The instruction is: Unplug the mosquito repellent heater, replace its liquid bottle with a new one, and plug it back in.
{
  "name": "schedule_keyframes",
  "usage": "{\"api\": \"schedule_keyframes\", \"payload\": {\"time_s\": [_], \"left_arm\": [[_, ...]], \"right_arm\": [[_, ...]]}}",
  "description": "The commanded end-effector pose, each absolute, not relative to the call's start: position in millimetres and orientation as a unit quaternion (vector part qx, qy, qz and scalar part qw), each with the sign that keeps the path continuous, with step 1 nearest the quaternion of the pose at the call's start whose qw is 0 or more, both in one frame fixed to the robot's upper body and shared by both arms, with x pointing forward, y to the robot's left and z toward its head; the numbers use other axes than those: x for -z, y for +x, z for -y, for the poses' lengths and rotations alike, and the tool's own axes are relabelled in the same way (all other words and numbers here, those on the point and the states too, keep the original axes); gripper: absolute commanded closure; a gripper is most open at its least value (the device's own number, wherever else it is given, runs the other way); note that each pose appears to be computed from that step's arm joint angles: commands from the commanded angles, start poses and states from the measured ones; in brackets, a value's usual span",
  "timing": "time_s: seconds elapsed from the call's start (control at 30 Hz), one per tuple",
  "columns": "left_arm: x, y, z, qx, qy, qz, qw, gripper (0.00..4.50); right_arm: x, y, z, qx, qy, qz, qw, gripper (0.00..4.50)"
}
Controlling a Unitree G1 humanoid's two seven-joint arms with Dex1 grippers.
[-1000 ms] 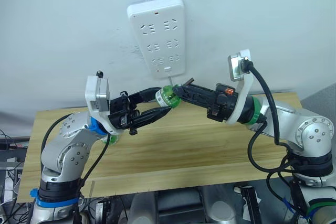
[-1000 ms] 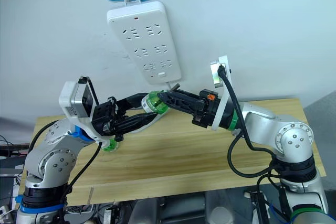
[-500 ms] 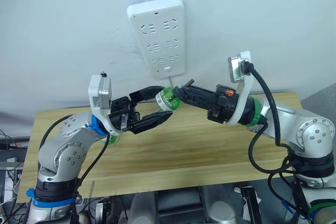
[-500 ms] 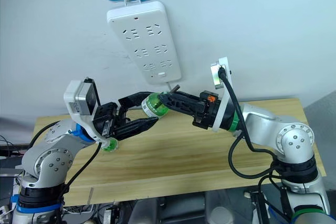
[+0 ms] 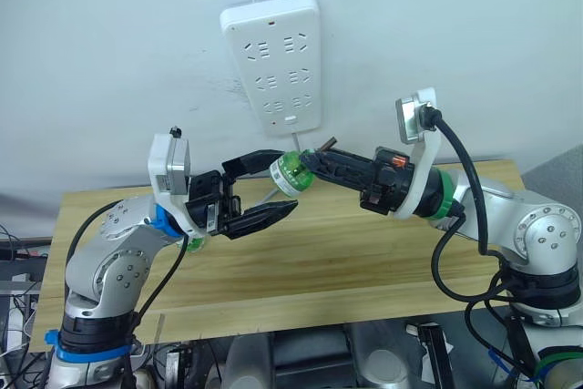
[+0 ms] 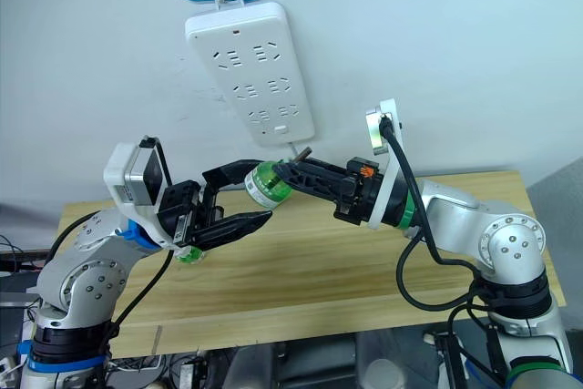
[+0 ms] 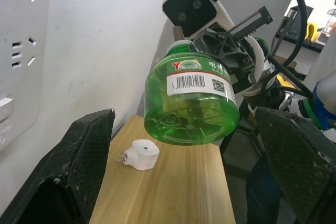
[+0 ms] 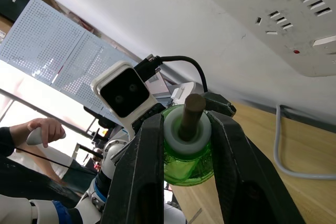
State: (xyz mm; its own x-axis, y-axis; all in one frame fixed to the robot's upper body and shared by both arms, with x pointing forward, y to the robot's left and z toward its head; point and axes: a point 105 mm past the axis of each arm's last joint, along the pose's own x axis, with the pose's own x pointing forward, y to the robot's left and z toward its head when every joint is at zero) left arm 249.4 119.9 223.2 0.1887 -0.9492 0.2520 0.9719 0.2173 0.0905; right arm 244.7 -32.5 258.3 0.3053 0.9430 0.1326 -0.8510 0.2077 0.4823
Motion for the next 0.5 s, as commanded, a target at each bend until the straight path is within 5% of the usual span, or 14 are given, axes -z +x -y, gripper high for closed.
{"api": "schedule_keyframes", "payload": {"time_s": [0.03,0.5], "left_arm": [[-225.7,245.0,-127.0,0.621,-0.026,0.135,0.772,0.0],[-218.2,245.4,-146.5,0.6,0.025,0.082,0.795,0.0]], "right_arm": [[-264.4,236.0,32.6,-0.596,0.232,-0.079,0.764,3.67],[-231.6,273.1,81.2,-0.51,0.079,-0.078,0.853,3.67]]}}
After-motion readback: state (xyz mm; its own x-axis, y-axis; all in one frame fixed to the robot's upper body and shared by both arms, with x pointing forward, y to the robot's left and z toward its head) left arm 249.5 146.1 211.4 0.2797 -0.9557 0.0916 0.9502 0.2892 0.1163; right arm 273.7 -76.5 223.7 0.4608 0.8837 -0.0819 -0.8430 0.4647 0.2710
